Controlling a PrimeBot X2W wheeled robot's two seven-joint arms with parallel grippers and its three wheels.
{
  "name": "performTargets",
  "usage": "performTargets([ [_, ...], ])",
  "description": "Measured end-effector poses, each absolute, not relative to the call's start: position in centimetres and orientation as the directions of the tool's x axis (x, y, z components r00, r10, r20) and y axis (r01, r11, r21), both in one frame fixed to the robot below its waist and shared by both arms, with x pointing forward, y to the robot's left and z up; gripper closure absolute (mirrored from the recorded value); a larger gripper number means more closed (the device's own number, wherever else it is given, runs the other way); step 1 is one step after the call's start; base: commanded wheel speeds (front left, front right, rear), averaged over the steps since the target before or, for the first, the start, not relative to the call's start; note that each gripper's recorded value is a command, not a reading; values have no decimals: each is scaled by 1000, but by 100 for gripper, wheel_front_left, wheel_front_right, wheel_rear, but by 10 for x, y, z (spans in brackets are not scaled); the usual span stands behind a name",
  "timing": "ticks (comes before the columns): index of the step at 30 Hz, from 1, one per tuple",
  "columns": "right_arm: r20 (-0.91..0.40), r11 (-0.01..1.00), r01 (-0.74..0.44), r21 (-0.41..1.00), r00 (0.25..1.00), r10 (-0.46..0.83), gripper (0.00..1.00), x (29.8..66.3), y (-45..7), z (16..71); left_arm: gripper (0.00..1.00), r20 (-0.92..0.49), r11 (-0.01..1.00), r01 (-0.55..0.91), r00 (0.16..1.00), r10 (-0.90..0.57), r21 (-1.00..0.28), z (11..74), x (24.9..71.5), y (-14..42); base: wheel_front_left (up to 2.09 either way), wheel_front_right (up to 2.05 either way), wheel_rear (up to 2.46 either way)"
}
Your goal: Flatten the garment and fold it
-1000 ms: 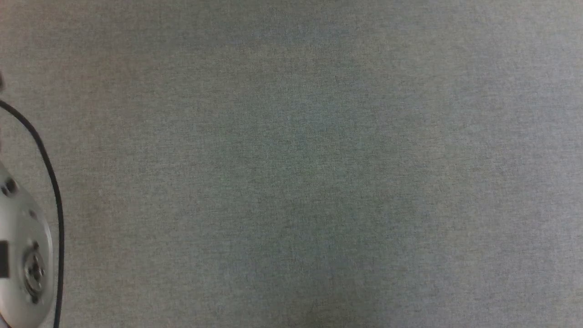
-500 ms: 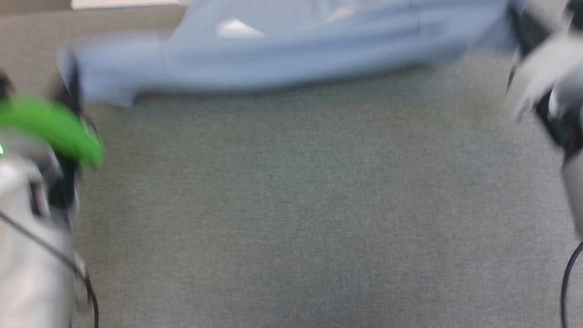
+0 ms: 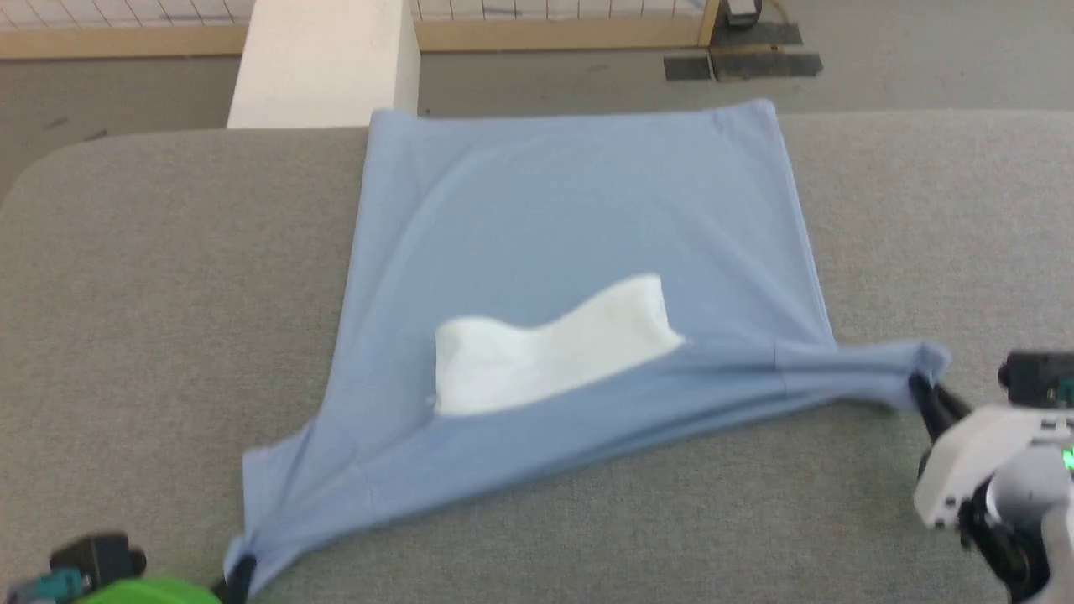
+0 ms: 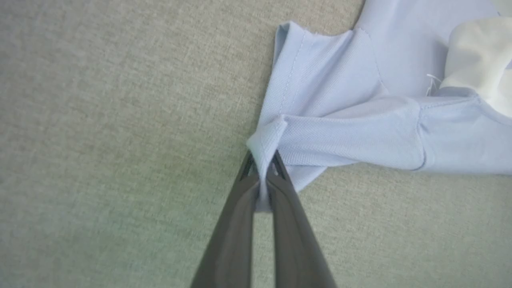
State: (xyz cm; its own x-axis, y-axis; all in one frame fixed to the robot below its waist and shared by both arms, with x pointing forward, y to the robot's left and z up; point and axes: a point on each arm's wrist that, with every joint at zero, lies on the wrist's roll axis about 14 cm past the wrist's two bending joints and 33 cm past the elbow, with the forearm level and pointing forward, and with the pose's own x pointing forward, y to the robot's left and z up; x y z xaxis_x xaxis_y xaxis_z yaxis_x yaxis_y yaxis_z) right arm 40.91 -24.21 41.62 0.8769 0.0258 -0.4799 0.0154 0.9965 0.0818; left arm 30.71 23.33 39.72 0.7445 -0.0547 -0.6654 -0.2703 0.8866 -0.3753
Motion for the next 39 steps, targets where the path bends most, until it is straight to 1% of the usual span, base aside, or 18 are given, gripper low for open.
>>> performTargets([
  [3, -570, 994, 43, 96, 821, 20, 100, 376, -239, 401, 100, -680, 867, -319, 733, -31, -383, 397, 281, 233, 0, 0, 0],
  [7, -669, 985, 119, 123, 743, -6, 100, 335, -242, 388, 100, -678, 834, -368, 735, -11, -411, 401, 263, 229, 0, 0, 0],
  [11, -735, 972, 203, 118, 676, -53, 100, 303, -253, 383, 100, -713, 838, -407, 700, 31, -364, 396, 242, 234, 0, 0, 0],
  [13, -775, 967, 226, 118, 630, -53, 100, 287, -254, 377, 100, -723, 843, -413, 689, 41, -345, 395, 237, 235, 0, 0, 0],
  [17, -794, 965, 232, 121, 606, -45, 100, 279, -252, 373, 100, -719, 838, -410, 695, 32, -360, 396, 239, 231, 0, 0, 0],
  [21, -790, 957, 239, 167, 613, -15, 100, 279, -246, 367, 100, -705, 839, -392, 709, 15, -376, 394, 242, 225, 0, 0, 0],
  [23, -773, 954, 236, 183, 634, -8, 56, 284, -244, 367, 100, -690, 838, -386, 724, 16, -386, 394, 246, 224, 0, 0, 0],
  [24, -764, 954, 234, 185, 645, -10, 25, 286, -243, 368, 100, -679, 838, -381, 734, 16, -391, 396, 249, 223, 0, 0, 0],
  [25, -754, 955, 230, 186, 657, -11, 0, 289, -243, 369, 100, -666, 839, -373, 746, 18, -396, 398, 253, 222, 0, 0, 0],
  [27, -732, 957, 220, 190, 682, -12, 0, 294, -241, 373, 100, -644, 841, -358, 765, 14, -407, 402, 260, 220, 0, 0, 0],
  [31, -612, 967, 180, 178, 790, -34, 0, 324, -239, 400, 100, -611, 841, -328, 792, -3, -430, 408, 268, 214, 0, 0, 0],
  [33, -513, 970, 157, 183, 857, -42, 0, 346, -238, 423, 100, -606, 840, -327, 796, -3, -433, 408, 269, 214, 0, 0, 0],
  [36, -368, 975, 131, 178, 928, -57, 0, 379, -237, 454, 100, -597, 843, -321, 802, -1, -432, 409, 271, 214, 0, 0, 0],
  [39, -218, 979, 96, 181, 974, -55, 0, 413, -231, 487, 100, -588, 843, -319, 809, 3, -434, 411, 274, 214, 0, 0, 0],
])
